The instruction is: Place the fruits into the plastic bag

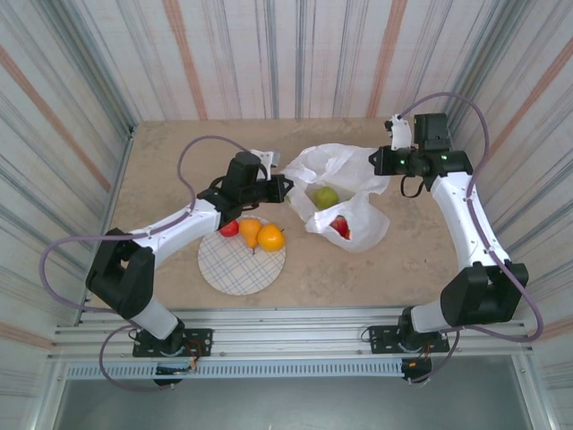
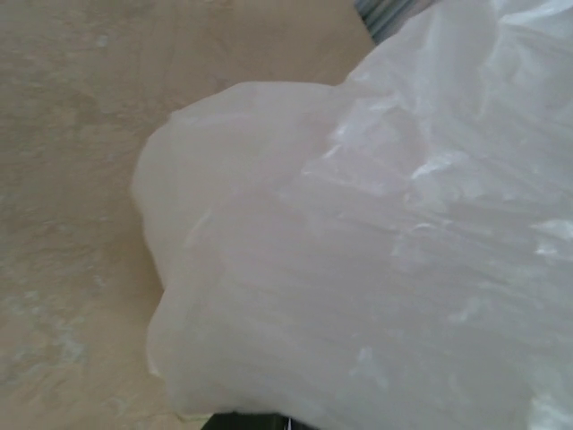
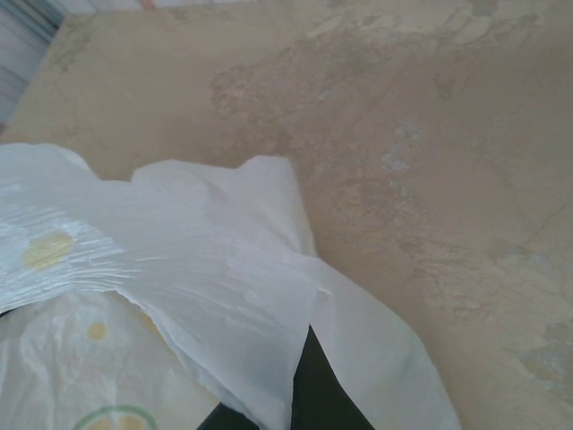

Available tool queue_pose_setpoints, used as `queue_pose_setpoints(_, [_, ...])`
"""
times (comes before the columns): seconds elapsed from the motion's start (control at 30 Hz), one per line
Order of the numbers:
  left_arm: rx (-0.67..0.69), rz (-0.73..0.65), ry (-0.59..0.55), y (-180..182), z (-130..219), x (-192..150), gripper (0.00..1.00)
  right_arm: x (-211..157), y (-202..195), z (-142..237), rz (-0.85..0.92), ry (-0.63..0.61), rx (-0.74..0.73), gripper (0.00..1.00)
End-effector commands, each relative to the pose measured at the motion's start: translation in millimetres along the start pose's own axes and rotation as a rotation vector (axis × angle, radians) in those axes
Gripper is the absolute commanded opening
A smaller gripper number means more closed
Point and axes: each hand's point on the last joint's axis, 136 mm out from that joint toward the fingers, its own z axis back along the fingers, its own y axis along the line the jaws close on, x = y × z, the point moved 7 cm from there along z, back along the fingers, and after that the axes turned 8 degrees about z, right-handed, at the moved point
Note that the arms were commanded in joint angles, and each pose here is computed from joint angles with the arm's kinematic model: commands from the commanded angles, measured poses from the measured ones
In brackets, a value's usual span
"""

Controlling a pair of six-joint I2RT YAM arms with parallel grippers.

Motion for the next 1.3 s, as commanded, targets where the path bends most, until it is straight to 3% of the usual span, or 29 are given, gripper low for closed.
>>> queue_pose_setpoints(0.0, [0.055, -0.029, -0.005, 13.0, 13.5, 0.3, 0.08, -2.4, 9.8, -8.1, -0.032, -0.015, 0.074, 0.0])
queue_pose_setpoints(0.3, [0.067, -0.07, 0.022, 17.0, 57.2, -18.1, 0.62, -5.6, 19.0, -23.7, -0.051, -0.01, 0.143, 0.0])
queue_pose_setpoints(0.47, [0.216, -0.076, -0.003, 35.6, 98.6, -36.7, 0.77, -6.6, 19.4, -29.4, -0.05, -0.004, 0.156, 0.0])
queue_pose_setpoints(0.67, [0.451, 0.027, -0.104, 79.6, 144.5, -42.6, 0.8, -7.5, 17.3, -34.0, -0.046, -0.004, 0.164, 0.0])
queue_pose_setpoints(0.77, [0.517, 0.09, -0.11, 99.5, 150.1, -40.7, 0.82, -8.6, 16.2, -35.4, -0.05, -0.002, 0.168, 0.0])
queue_pose_setpoints(1.07, [0.637, 0.108, -0.016, 127.6, 119.4, -32.7, 0.87, -9.7, 15.1, -32.8, -0.053, -0.006, 0.172, 0.0])
queue_pose_setpoints(1.27, [0.624, 0.117, 0.048, 137.5, 94.9, -35.1, 0.88, -12.2, 13.5, -31.9, -0.06, -0.002, 0.17, 0.0])
